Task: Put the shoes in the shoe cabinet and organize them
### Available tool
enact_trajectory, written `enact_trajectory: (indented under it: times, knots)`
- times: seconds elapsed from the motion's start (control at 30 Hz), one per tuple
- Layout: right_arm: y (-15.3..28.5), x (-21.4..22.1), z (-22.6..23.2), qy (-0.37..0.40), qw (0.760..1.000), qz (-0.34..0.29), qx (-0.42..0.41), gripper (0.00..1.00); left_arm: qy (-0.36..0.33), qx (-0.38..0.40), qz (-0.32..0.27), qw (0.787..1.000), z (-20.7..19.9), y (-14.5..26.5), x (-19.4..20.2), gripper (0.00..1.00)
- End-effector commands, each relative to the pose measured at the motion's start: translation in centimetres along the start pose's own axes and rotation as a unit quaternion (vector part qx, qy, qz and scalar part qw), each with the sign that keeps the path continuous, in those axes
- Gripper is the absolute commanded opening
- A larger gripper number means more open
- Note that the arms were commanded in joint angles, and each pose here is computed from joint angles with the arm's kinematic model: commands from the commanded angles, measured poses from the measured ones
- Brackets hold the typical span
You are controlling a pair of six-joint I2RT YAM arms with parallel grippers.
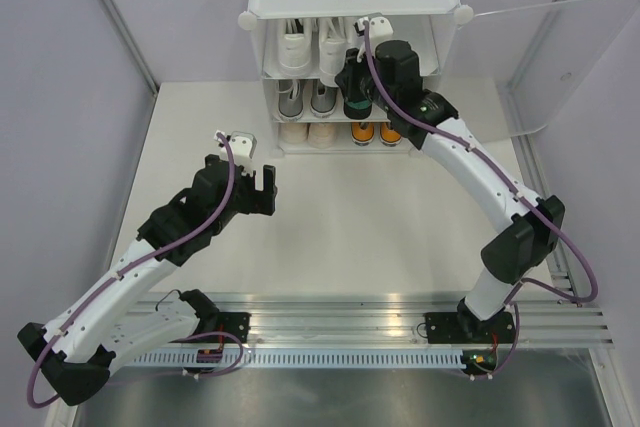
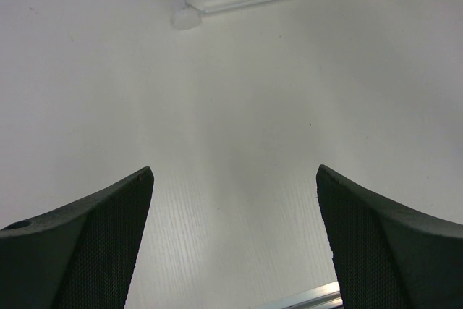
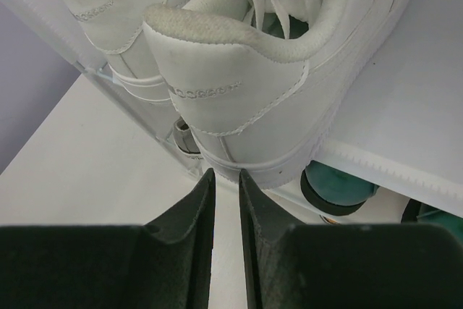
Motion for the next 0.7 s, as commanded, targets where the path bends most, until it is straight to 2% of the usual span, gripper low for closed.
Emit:
enact_trajectory:
  times: [0.0, 0.67]
  knots:
    - [-1.3, -3.1, -0.7, 0.001, 0.997, -0.068, 0.021, 0.24, -0.010, 0.001, -0.018, 1.000, 0.1, 0.0, -0.7, 0.96]
    - [-3.8, -3.0, -2.4, -0.012, 0.997, -0.063, 0.033, 0.26, -0.011, 0.005, -0.015, 1.000, -0.1, -0.1, -0.6, 0.96]
Point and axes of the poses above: each gripper's point midway between its finger pads, its own y axis back along the fingers, its own z axis along the line the jaws close on, x = y × z, the point moved 6 cm from there along y, back along the fingers, and after that the axes turned 7 degrees about -y, right-handed, at the moved point
